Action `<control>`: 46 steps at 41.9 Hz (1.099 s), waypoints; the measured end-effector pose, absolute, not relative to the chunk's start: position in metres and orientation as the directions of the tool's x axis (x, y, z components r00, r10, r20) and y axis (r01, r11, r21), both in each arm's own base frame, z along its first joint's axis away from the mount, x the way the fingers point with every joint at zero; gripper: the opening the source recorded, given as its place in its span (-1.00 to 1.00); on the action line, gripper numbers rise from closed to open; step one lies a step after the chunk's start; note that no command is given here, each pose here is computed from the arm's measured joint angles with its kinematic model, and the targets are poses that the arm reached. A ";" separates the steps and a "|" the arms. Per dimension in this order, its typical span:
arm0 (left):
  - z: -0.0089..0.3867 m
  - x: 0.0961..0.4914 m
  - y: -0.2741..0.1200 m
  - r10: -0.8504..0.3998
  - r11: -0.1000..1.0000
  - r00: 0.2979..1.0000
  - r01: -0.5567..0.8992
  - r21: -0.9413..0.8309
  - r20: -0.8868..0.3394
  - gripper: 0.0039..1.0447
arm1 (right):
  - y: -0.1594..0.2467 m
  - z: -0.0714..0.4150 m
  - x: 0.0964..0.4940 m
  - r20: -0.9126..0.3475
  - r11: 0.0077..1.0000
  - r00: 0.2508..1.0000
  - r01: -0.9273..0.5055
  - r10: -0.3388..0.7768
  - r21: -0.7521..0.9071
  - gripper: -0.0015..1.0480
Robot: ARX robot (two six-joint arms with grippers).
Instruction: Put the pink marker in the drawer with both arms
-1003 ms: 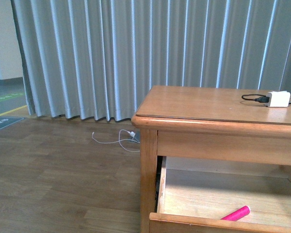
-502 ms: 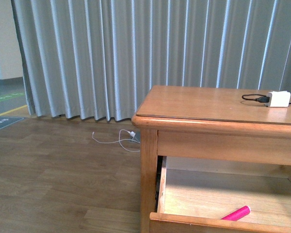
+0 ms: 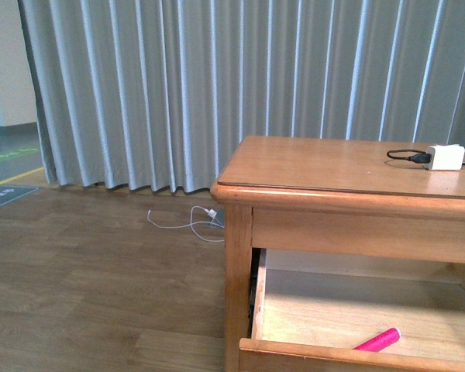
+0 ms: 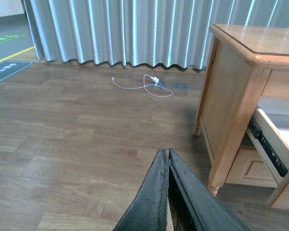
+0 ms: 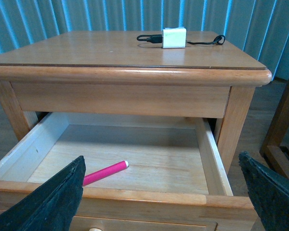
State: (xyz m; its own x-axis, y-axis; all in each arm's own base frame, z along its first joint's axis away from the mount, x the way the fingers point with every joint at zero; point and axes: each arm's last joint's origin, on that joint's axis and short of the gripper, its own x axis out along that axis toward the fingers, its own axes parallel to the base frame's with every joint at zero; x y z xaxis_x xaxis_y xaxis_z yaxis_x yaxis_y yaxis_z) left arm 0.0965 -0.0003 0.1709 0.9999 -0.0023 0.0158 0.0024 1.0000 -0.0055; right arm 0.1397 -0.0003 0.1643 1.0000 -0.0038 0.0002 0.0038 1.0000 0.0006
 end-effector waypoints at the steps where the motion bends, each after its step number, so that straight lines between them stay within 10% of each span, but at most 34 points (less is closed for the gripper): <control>1: 0.171 0.096 0.000 -0.003 1.000 1.000 0.003 -0.005 0.016 -0.93 | 0.000 0.164 0.140 0.000 1.000 1.000 0.003 -0.003 0.001 0.83; 32: 0.171 0.096 0.000 -0.003 1.000 1.000 0.003 -0.005 0.017 -0.93 | 0.000 0.164 0.140 0.000 1.000 1.000 0.003 -0.003 0.001 0.83; 46: 0.171 0.096 0.000 -0.003 1.000 1.000 0.003 -0.005 0.017 0.16 | -0.022 0.138 0.162 -0.494 0.986 0.859 -0.065 0.133 0.152 0.83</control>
State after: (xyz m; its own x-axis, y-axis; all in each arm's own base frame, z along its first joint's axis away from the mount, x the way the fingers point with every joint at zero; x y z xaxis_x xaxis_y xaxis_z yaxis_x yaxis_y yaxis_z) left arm 0.0964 -0.0003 0.1710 0.9999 -0.0027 0.0166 0.0028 1.0000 -0.0052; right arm 0.1624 -0.0225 0.1380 0.8591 0.1328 -0.4942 -0.0651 0.9862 0.1520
